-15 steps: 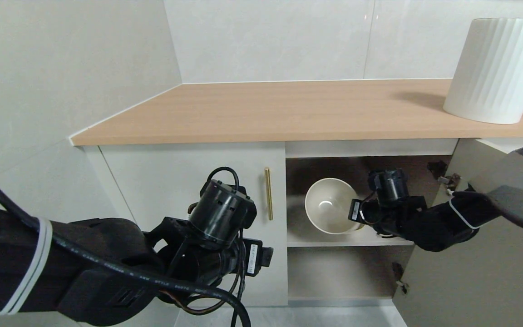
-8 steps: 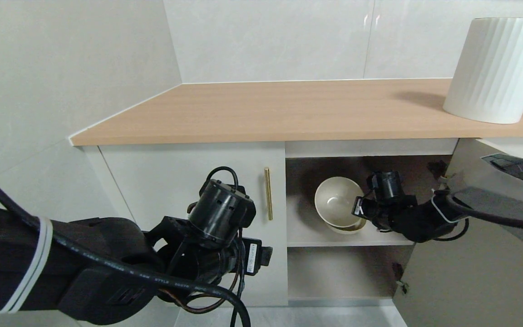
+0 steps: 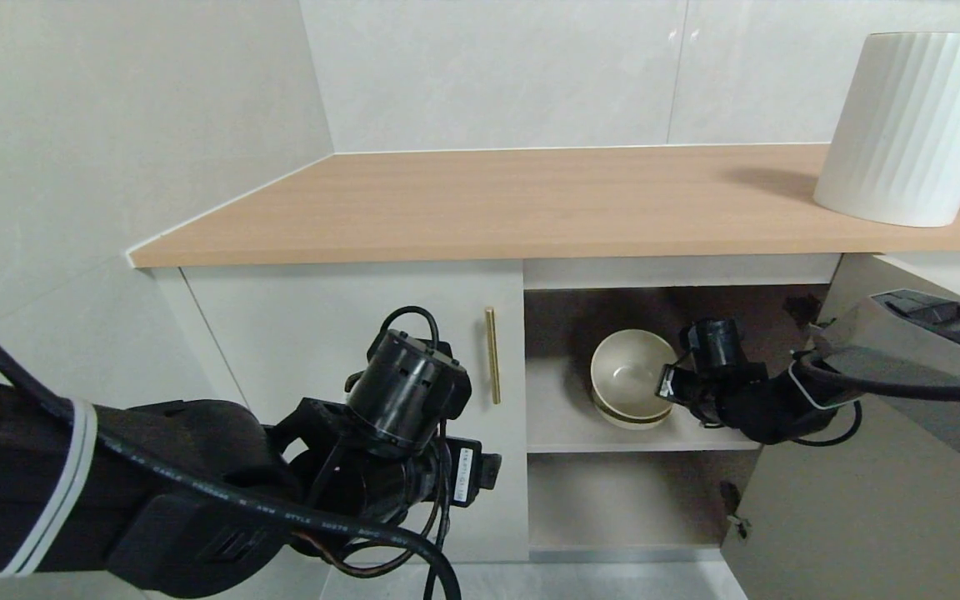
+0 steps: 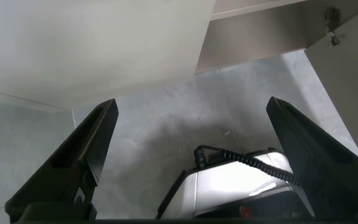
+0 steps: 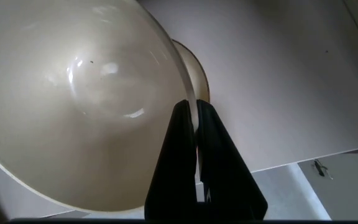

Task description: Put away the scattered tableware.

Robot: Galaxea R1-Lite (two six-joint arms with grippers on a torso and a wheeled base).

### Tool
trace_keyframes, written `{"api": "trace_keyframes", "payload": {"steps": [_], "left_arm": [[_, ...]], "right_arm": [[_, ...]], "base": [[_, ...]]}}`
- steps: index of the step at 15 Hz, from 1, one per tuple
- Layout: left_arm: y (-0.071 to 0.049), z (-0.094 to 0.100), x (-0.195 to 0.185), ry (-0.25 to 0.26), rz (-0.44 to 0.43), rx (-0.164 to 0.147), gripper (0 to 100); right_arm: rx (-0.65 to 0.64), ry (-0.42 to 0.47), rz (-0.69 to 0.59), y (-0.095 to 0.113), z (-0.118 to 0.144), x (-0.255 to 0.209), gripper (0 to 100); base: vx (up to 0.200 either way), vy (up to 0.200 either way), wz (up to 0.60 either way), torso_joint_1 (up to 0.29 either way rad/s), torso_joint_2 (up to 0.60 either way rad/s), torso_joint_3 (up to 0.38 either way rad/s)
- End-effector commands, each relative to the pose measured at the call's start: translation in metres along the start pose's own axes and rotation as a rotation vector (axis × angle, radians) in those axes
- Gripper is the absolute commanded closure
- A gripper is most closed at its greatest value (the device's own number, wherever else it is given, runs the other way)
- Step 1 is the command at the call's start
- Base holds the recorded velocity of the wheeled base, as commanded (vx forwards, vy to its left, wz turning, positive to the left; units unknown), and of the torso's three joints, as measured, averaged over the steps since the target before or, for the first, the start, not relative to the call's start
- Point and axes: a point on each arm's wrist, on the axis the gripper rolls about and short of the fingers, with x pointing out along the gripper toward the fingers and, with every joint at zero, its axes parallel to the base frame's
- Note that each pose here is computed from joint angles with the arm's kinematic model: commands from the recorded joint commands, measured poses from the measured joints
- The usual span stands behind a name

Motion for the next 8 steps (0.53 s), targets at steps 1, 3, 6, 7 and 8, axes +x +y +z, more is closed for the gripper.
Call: {"api": "trace_keyframes", "payload": {"steps": [1,3,6,7,8], "left_arm": [[0.0003,0.0003,0.0,-0.001,0.001,-0.002,0],[0.0007,0.0004,0.0001,-0.001,0.002,-0.004,0],[0.0008,0.0007,-0.0003,-0.002,0.001,-0.005,0],[0.0007,0.0004,0.0001,-0.001,0.002,-0.004,0],[0.0007,0.0004,0.0001,-0.001,0.002,-0.004,0]], "right_arm": [[-0.002,0.008,-0.006,-0.0017,-0.0034,0.0029,100],[-0.004,0.008,-0.008,-0.0018,-0.0035,0.0029,100],[-0.007,0.013,-0.009,-0.002,-0.0039,0.0029,0],[-0.008,0.018,-0.008,-0.0021,-0.0043,0.0029,0],[-0.01,0.023,-0.008,-0.002,-0.0057,0.003,0]], "base": [[0.0,0.0,0.0,0.0,0.0,0.0],[0.0,0.0,0.0,0.0,0.0,0.0],[0.0,0.0,0.0,0.0,0.0,0.0],[0.0,0.0,0.0,0.0,0.0,0.0],[0.0,0.0,0.0,0.0,0.0,0.0]]}}
